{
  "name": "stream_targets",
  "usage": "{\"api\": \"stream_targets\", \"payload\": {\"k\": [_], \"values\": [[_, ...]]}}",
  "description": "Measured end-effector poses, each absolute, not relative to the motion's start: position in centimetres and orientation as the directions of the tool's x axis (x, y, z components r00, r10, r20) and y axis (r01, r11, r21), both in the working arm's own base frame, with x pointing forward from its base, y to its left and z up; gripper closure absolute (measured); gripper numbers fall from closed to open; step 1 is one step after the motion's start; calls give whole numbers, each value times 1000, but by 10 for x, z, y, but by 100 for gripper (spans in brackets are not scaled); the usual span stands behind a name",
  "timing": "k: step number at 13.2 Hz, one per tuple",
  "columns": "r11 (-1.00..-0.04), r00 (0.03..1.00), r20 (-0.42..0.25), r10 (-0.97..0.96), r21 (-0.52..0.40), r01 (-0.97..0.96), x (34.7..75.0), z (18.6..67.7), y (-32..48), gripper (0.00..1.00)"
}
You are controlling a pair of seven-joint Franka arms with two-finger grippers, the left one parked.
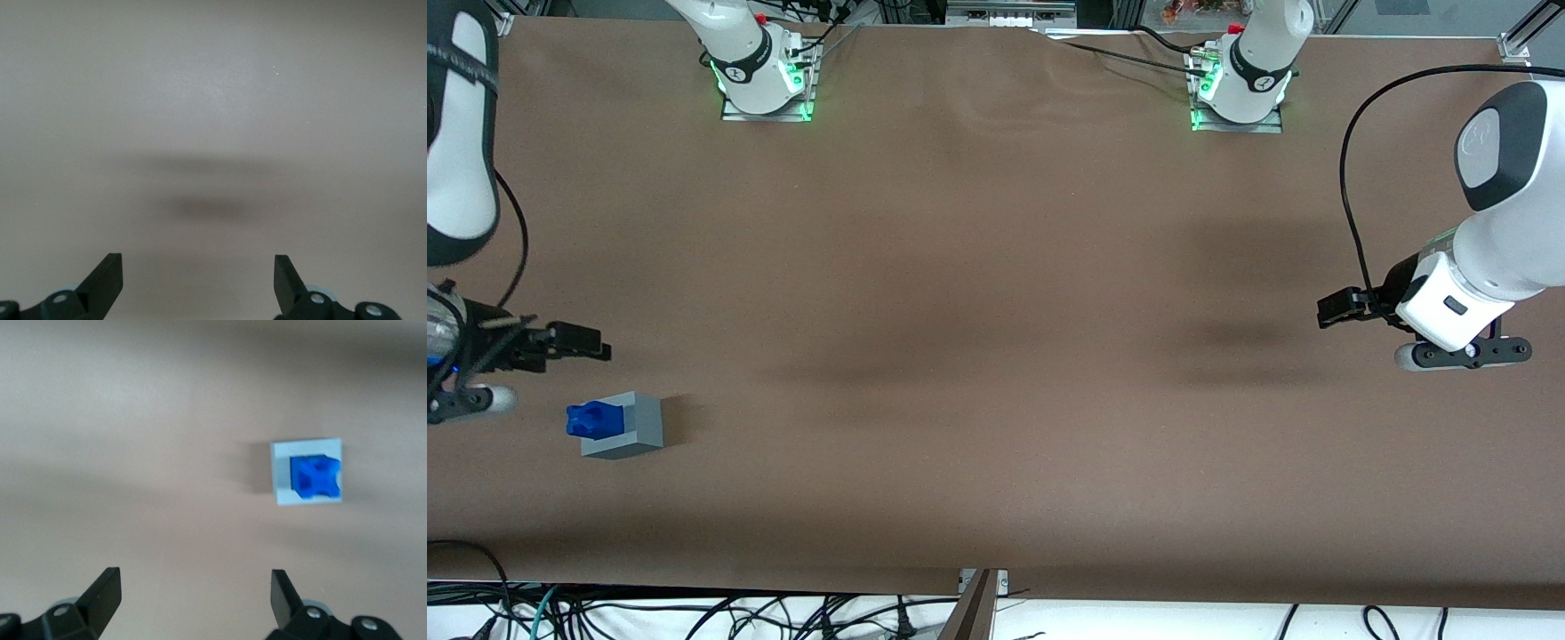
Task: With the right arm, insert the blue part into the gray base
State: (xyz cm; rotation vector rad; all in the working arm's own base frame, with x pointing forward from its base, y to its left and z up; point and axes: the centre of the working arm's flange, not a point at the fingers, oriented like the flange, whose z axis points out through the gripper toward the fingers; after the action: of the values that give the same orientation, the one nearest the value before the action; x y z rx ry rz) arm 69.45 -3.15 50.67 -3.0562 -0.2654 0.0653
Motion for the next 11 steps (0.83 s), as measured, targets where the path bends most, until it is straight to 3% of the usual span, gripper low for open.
{"api": "stream_targets", "payload": {"k": [6,11], "values": [[-983,983,23,182,37,181,637,594,-34,0],[-989,989,-31,147,29,148,614,582,-25,0]]}}
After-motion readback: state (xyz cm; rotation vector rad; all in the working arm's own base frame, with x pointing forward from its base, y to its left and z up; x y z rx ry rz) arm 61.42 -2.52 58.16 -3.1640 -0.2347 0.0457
